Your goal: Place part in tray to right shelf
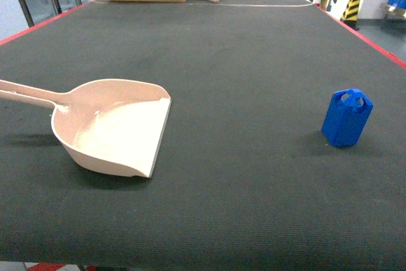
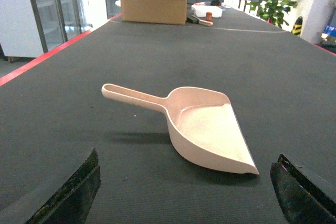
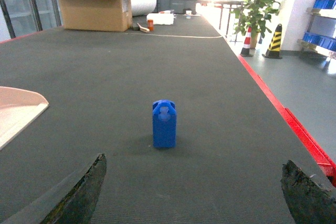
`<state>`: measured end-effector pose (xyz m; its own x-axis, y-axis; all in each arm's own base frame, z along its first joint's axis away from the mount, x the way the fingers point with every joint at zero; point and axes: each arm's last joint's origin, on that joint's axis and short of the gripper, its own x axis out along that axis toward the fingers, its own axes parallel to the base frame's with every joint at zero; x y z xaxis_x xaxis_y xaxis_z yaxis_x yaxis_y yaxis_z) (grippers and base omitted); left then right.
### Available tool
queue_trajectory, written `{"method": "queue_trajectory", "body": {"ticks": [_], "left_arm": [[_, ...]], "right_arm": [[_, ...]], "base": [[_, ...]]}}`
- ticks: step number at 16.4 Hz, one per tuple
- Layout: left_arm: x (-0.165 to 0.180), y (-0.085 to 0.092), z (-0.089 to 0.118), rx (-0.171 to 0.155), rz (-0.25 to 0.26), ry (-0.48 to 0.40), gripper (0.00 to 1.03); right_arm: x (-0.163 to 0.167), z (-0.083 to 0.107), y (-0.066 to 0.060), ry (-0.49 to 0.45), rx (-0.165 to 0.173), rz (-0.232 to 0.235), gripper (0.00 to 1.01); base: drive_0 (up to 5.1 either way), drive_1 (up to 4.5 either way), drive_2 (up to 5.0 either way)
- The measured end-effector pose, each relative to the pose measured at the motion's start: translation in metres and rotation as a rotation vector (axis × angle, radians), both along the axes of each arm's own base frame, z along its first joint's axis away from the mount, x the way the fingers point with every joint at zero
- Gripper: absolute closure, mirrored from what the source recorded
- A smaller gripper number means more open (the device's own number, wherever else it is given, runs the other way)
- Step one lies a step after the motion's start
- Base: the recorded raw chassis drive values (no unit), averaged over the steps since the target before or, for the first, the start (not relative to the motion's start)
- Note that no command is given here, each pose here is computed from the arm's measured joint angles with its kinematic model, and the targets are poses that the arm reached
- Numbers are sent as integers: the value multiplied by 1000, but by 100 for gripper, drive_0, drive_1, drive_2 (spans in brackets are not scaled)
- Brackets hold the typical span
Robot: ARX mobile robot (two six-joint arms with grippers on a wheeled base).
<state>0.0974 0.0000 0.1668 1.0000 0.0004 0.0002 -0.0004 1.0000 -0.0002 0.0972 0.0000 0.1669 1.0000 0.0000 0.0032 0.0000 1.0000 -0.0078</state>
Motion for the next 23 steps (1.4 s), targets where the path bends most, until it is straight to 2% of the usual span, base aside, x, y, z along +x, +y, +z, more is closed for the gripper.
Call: {"method": "queue_trajectory", "body": {"ticks": [23], "left_arm": [[0, 0, 0, 0, 0, 0, 5]], "right_arm": [[0, 0, 0, 0, 0, 0, 3]], "base": [[0, 0, 0]]}}
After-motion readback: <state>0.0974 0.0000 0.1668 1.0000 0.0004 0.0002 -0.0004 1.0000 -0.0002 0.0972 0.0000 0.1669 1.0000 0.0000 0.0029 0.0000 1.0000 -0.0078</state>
